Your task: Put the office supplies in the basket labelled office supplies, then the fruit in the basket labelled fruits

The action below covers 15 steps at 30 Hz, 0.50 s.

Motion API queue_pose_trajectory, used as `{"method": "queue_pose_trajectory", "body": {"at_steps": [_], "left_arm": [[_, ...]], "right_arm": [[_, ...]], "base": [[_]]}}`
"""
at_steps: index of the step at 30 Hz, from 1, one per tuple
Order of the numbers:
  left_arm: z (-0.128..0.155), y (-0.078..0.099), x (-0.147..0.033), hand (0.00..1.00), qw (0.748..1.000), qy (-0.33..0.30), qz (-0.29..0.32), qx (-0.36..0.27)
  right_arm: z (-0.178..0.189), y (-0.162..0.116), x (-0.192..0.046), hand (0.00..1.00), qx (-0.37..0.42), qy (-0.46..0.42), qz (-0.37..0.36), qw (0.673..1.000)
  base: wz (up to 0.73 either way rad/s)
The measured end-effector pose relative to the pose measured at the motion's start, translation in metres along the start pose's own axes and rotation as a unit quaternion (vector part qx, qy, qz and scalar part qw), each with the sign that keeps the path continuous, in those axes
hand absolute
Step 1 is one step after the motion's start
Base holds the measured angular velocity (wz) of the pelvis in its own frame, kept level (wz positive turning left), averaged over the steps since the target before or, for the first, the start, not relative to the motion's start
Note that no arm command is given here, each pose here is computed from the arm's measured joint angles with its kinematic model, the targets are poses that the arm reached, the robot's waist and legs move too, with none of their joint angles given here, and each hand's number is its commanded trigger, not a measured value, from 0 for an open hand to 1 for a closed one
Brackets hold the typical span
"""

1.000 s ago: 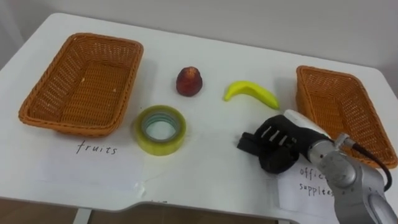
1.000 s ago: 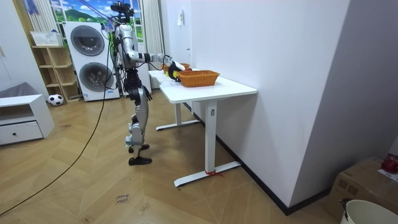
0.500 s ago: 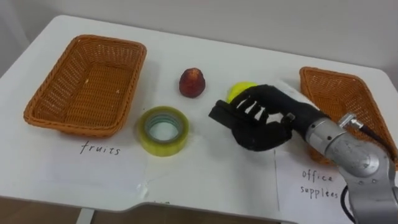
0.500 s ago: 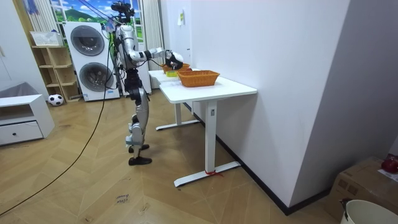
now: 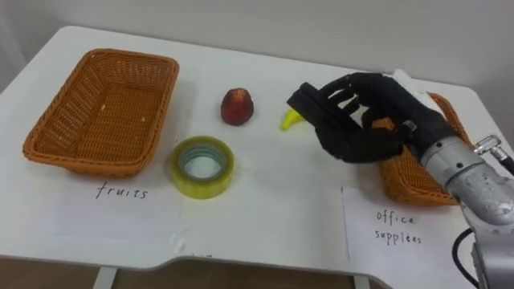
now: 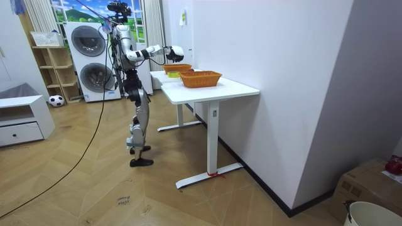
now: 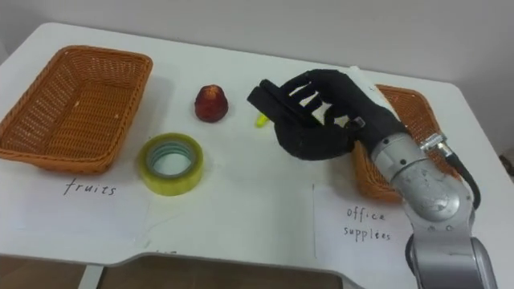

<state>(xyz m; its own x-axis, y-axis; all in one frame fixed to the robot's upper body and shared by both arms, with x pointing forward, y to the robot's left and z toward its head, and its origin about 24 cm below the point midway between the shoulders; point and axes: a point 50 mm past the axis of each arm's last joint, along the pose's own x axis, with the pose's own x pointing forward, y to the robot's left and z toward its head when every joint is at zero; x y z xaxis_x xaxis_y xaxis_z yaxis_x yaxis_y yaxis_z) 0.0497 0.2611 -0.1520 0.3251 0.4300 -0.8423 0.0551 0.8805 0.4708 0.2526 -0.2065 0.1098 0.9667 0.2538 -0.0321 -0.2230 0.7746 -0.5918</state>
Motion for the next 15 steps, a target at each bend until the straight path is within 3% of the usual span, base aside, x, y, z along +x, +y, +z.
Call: {"method": "queue_pose_trajectory", "body": {"at_steps": [15], "left_arm": [[-0.015,0.004,-0.002,0.00,0.999,0.024,0.017,-0.013]], "right_arm": [[-0.018,-0.032,-0.009,1.00,0.025,0.024,-0.100,0.994]], "base": [[0.00]]}}
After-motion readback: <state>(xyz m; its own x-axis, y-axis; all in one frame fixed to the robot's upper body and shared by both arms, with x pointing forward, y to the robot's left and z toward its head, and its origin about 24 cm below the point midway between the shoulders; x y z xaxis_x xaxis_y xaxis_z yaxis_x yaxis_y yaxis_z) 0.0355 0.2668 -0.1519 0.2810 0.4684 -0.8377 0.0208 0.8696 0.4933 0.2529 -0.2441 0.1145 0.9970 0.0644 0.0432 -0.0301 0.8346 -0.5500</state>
